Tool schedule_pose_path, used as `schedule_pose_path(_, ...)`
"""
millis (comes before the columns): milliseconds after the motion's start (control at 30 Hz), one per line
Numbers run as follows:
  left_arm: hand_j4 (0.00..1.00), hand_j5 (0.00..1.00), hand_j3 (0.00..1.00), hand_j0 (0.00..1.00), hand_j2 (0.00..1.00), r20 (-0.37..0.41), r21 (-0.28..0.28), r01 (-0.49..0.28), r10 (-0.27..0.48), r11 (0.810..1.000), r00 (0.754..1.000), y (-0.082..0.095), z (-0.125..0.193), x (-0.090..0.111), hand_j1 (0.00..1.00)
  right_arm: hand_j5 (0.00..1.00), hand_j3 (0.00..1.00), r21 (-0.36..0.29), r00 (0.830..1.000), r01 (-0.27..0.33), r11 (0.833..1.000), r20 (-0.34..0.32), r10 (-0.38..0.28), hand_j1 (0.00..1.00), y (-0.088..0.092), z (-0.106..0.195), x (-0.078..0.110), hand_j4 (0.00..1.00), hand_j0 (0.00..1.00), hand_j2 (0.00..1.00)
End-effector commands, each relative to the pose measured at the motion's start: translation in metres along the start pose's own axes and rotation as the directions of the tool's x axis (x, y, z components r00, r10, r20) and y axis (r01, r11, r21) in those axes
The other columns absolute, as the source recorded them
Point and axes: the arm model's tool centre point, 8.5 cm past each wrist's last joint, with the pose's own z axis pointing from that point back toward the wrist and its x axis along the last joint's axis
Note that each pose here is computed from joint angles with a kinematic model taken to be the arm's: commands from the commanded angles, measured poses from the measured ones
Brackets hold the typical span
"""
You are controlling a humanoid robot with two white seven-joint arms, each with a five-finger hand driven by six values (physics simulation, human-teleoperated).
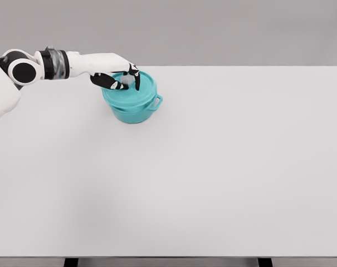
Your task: Cover the pot with left arm
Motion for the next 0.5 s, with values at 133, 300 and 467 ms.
schedule_pose_path(133, 0.47, 0.47, 0.47, 0.47, 0.47, 0.001, 0.006, -0.007, 0.007, 1.000, 1.000, 0.0009, -0.0004, 0.0002, 0.47, 1.00, 1.00, 0.000, 1.000, 0.000, 1.000, 0.000, 0.000, 1.00, 0.0000, 0.0000, 0.0000, 1.00, 1.00, 1.00)
schedule_pose_path(300, 0.47, 0.47, 0.47, 0.47, 0.47, 0.001, 0.006, -0.008, 0.008, 1.000, 1.000, 0.0002, -0.0001, 0.0000, 0.47, 1.00, 1.00, 0.000, 1.000, 0.000, 1.000, 0.000, 0.000, 1.00, 0.0000, 0.0000, 0.0000, 1.00, 1.00, 1.00)
schedule_pose_path(467, 0.47, 0.47, 0.47, 0.47, 0.47, 0.001, 0.007, -0.008, 0.008, 1.000, 1.000, 0.0006, 0.0001, 0.0000, 0.47, 1.00, 1.00, 0.000, 1.000, 0.000, 1.000, 0.000, 0.000, 1.00, 0.0000, 0.0000, 0.0000, 1.00, 1.00, 1.00)
